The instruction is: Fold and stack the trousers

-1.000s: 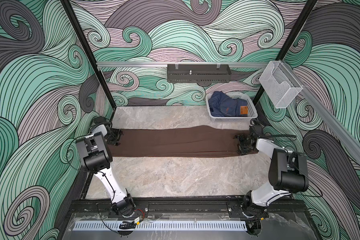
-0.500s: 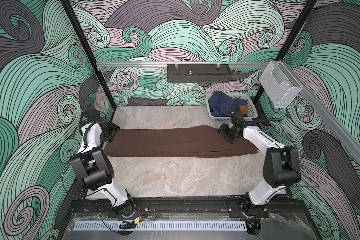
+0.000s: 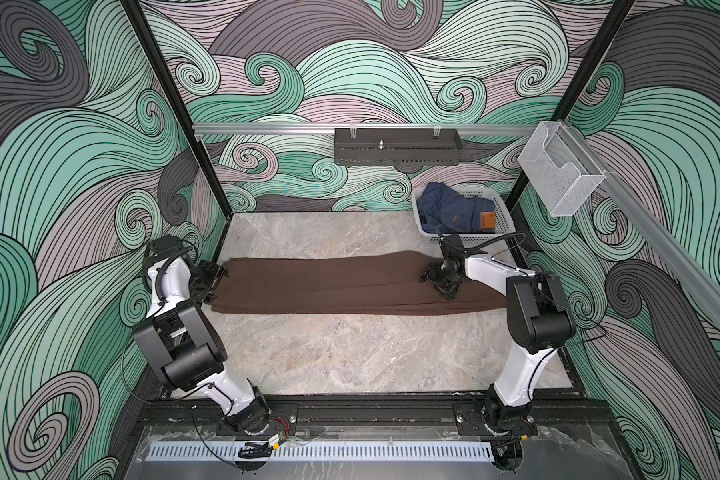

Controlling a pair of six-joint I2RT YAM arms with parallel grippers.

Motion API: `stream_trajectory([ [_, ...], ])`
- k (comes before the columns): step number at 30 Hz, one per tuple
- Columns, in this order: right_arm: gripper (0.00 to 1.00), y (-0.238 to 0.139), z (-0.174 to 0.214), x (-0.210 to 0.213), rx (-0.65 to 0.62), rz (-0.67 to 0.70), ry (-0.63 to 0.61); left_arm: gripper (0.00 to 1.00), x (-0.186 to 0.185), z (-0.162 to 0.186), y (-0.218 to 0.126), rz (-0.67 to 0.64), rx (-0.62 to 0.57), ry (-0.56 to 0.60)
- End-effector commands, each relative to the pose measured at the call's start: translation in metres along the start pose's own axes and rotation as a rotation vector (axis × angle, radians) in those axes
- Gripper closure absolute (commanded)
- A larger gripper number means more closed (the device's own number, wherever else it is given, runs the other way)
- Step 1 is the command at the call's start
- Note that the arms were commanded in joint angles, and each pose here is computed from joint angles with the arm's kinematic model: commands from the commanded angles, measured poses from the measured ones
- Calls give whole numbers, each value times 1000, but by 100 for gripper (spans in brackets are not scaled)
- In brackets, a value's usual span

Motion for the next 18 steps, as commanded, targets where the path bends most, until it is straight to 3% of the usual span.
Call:
stream_trajectory([
  [1, 20, 3, 1, -45, 9, 160, 85, 34, 15, 3, -4, -28, 14, -12],
  [7, 19, -6, 0, -62, 7, 174, 106, 34, 20, -6, 1, -17, 29, 0],
  [18, 16, -27, -1, -57, -3, 117, 55, 34, -14, -45, 35, -11, 143, 145],
])
Point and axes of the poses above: each gripper's point midway between its finger pads, its own y axis out along the fingers, its own x axis along the line the jaws close on, z = x × y, the point moved 8 cm from there along -y, back along the fingers, and after that the axes turned 7 degrees about y, right-handed, at the moved point
